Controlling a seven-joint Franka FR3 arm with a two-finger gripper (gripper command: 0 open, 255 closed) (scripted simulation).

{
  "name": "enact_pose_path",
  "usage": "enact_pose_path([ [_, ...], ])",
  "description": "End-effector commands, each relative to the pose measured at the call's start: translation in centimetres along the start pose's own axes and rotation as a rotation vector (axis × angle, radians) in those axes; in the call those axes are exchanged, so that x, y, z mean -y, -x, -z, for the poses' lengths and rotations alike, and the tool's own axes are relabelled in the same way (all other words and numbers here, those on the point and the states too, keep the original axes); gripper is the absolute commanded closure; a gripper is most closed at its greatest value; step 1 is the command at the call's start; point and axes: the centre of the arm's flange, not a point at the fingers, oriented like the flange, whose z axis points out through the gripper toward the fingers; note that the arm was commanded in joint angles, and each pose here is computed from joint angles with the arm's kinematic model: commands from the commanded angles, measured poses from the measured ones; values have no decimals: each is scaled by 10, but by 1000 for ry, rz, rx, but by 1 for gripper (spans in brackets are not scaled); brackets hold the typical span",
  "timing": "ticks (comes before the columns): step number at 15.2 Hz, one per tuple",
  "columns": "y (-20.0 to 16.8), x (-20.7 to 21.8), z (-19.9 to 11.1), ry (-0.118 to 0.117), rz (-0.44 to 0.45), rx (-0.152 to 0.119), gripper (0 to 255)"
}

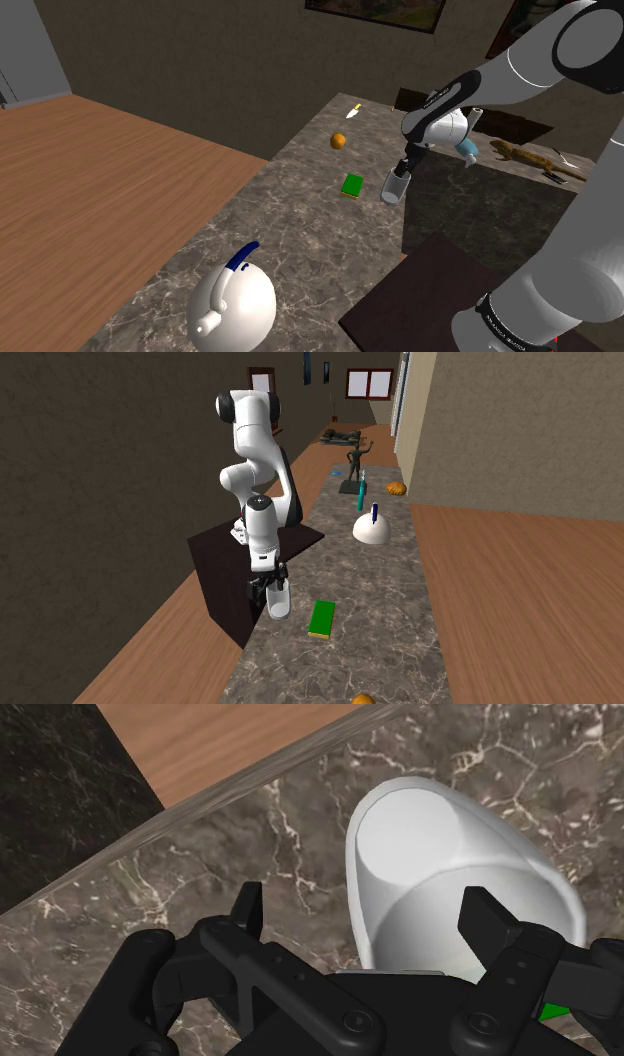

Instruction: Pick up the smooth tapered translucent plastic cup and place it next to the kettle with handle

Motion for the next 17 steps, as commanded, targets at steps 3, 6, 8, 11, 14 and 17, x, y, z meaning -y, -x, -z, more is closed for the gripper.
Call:
enact_pose_path([
  [3,0,0,0,0,0,0,255],
  [6,0,0,0,0,0,0,255],
  [8,0,0,0,0,0,0,255],
  [11,0,0,5,0,0,0,255],
  [14,-1,-1,21,0,0,0,255],
  [17,-2,-2,37,0,0,0,255],
])
